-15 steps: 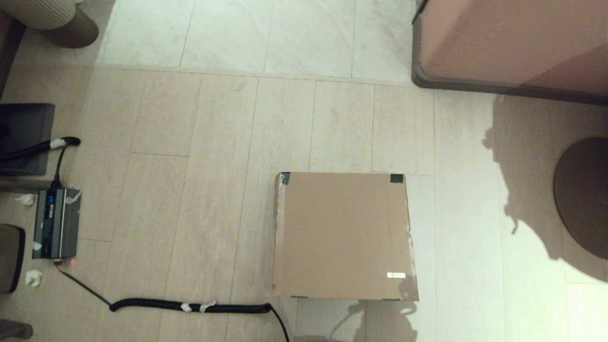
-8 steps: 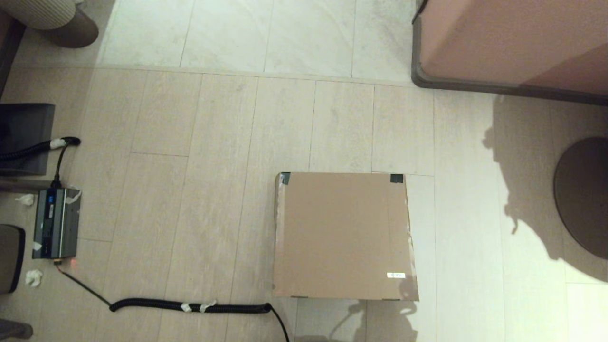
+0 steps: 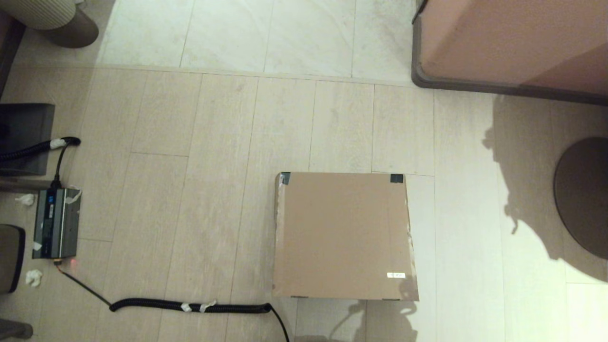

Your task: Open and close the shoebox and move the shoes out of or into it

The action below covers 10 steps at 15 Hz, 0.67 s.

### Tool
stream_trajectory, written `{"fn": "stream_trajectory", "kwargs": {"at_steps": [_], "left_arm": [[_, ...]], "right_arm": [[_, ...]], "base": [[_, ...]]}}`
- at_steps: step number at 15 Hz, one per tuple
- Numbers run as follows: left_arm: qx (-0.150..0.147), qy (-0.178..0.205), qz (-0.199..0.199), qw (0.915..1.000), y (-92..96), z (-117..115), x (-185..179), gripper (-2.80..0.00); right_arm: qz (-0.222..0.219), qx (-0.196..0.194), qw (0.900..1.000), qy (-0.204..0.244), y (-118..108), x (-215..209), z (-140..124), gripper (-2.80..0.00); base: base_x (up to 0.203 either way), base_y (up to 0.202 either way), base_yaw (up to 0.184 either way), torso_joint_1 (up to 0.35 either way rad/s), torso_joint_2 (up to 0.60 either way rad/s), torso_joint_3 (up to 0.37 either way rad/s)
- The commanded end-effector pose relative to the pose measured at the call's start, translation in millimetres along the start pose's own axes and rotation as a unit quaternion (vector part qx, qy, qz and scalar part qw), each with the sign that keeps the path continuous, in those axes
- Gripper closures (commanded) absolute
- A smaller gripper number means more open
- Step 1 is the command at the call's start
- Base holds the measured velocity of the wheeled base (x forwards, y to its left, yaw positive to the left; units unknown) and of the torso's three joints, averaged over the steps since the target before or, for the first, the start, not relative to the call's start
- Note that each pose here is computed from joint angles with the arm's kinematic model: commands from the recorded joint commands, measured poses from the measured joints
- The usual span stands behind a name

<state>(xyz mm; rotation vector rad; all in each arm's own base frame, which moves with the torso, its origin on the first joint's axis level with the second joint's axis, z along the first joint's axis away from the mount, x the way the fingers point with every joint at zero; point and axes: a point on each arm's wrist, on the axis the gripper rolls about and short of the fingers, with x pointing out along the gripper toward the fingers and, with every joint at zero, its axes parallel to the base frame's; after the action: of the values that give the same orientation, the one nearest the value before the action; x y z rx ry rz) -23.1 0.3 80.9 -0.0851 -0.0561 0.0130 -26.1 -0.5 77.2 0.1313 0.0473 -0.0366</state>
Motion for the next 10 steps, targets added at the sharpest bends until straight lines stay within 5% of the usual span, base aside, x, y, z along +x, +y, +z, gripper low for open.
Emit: {"fn": "stream_trajectory", "kwargs": {"at_steps": [1, 10], "left_arm": [[0.000, 0.009, 0.001, 1.0000, 0.4, -5.1, 1.2, 0.00], [0.000, 0.009, 0.001, 1.0000, 0.4, -5.1, 1.2, 0.00]], "right_arm": [[0.000, 0.001, 1.000, 0.002, 0.0, 0.3, -0.3, 0.00], [-0.003, 0.002, 1.000, -0.005, -0.1, 0.6, 0.4, 0.00]], "base": [[0.000, 0.000, 0.000, 0.000, 0.00, 0.000], [0.000, 0.000, 0.000, 0.000, 0.00, 0.000]]}}
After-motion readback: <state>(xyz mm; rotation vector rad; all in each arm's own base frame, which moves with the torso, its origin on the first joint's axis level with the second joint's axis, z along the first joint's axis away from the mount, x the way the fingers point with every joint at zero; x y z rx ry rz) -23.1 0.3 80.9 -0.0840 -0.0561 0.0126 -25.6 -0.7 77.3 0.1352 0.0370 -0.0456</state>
